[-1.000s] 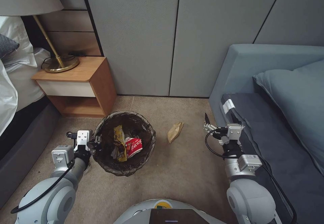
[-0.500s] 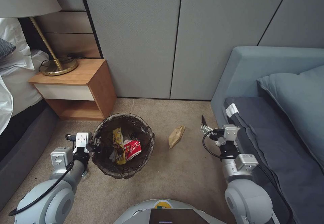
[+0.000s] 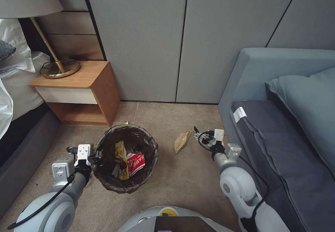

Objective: Pick up the trash bin, then pick up the garbage from the floor and place it into the trash bin.

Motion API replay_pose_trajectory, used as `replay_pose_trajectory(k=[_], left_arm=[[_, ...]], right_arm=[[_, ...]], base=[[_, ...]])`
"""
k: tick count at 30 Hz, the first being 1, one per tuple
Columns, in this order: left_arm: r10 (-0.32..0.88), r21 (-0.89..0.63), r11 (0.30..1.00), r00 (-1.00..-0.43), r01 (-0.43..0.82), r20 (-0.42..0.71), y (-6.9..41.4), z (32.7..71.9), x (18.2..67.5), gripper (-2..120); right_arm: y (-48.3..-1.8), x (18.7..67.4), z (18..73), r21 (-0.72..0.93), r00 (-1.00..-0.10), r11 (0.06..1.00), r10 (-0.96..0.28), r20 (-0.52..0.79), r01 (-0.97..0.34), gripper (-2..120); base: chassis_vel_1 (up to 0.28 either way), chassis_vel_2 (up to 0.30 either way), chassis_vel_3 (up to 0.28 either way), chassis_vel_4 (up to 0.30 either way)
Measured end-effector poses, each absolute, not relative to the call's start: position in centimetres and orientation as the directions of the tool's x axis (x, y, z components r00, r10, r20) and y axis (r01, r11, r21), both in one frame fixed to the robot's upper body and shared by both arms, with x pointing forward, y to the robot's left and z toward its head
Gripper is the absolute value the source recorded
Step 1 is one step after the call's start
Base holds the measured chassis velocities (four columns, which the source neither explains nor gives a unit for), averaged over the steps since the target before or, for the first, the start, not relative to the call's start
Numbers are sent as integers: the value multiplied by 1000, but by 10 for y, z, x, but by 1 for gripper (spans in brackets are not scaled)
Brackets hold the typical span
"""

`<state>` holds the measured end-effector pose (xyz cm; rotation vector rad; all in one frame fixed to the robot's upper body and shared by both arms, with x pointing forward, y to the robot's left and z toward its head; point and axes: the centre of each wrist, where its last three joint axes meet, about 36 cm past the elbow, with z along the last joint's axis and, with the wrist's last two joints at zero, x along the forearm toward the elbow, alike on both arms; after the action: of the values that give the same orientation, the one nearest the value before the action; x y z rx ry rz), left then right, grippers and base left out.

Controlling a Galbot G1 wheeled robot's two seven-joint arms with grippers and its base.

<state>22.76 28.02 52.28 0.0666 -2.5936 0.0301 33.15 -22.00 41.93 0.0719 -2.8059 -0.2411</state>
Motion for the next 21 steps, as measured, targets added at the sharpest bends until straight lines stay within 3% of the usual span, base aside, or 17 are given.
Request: replay_pose_trajectory(k=[9, 12, 21], left_arm=[[-57, 4, 998, -843, -65, 535, 281, 521, 224, 2], [-71, 26, 997, -837, -68, 542, 283, 520, 221, 2], [-78, 35, 997, -836, -70, 543, 283, 519, 220, 2]], right_arm=[[-210, 375, 375, 191, -906, 981, -112, 407, -35, 100], [-188, 411, 360, 269, -870, 962, -165, 464, -40, 100], [-173, 438, 333, 294, -824, 956, -162, 544, 6, 100]], base=[[0, 0, 0, 0], [0, 0, 0, 0], [0, 0, 0, 0]])
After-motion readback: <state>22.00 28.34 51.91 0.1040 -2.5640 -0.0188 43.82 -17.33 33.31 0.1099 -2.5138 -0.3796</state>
